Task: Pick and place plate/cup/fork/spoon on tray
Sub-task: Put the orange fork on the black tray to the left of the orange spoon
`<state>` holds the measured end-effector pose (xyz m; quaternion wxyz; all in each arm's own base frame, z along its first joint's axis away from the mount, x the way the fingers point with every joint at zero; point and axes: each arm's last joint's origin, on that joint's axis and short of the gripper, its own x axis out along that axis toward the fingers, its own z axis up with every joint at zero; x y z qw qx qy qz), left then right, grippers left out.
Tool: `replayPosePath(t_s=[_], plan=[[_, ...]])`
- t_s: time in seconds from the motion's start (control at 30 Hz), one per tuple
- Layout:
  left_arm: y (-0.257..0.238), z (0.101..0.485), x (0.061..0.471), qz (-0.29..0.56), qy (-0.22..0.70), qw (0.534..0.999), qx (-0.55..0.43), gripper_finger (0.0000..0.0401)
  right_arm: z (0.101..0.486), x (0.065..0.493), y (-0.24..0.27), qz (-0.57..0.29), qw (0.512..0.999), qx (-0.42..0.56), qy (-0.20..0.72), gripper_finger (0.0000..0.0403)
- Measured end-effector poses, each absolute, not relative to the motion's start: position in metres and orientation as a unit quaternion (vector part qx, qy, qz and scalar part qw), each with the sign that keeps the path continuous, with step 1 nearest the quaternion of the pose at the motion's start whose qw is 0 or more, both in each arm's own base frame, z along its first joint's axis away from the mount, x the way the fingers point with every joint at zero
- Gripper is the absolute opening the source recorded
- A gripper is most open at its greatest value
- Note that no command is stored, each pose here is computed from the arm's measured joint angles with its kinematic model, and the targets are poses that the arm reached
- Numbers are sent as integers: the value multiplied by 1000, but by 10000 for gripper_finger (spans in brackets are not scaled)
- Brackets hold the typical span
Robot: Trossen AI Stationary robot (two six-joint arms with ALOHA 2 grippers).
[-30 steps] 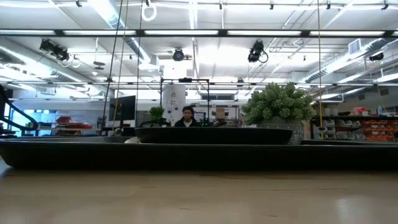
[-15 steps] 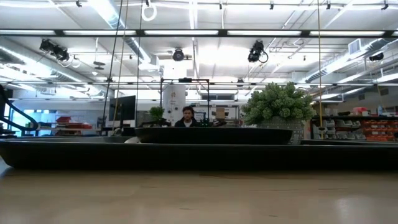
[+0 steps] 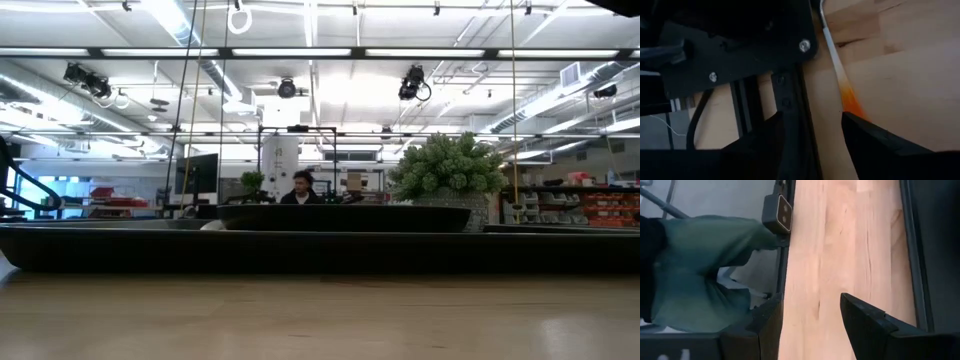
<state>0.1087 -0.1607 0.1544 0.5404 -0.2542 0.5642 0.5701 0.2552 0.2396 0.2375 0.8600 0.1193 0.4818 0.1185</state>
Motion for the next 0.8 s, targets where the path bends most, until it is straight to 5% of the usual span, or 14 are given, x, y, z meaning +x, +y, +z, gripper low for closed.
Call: replayPosePath(t_s=[0.33, 0.6, 0.8], plan=[[-148, 139, 97, 577, 592, 506, -247, 180, 261, 243, 212, 93, 880, 18, 465, 181], [-148, 144, 100, 552, 556, 547, -297, 211, 296, 231, 161, 42, 919, -52, 389, 167], [-150, 151, 103, 493, 499, 629, -335, 239, 298, 210, 121, 8, 938, 10, 348, 167]])
